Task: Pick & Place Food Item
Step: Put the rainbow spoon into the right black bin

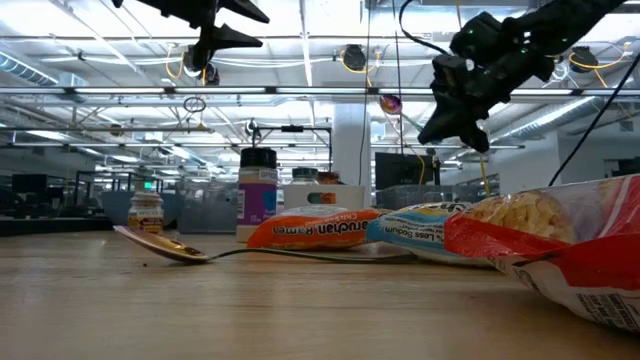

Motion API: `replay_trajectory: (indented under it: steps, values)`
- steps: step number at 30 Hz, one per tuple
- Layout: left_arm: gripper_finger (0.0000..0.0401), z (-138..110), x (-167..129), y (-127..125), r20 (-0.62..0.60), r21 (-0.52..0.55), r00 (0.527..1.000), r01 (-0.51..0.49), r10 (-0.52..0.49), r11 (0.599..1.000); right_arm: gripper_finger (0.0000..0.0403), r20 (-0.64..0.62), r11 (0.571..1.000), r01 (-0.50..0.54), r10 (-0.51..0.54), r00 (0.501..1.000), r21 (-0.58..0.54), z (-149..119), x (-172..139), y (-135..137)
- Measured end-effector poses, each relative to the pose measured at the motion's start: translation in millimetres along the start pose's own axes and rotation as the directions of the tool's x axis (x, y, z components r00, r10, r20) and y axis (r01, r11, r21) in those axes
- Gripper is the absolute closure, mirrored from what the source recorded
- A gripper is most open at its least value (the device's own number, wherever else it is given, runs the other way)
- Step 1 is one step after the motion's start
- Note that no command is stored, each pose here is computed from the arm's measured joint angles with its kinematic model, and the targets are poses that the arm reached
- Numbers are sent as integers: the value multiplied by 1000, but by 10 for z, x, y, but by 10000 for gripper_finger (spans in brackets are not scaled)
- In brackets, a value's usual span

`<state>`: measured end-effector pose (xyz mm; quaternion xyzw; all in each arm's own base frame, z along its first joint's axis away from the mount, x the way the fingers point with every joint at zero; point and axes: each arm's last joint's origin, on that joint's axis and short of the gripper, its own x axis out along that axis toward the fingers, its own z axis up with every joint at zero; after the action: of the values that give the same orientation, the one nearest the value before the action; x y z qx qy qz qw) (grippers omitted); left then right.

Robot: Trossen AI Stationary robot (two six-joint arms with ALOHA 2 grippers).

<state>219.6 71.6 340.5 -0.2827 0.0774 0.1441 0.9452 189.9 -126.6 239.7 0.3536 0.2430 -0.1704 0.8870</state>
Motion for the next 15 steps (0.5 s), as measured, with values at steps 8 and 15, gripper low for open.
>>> replay_trajectory:
  steps: [8,15]
  values:
    - [210,-31,-1,19,-32,13,999,-19,19,1000,402,-185,985,148,-163,969,-91,305,25,-98]
    - [210,-47,-2,28,-48,11,998,-29,29,1000,402,-263,961,227,-263,928,-160,508,200,-171]
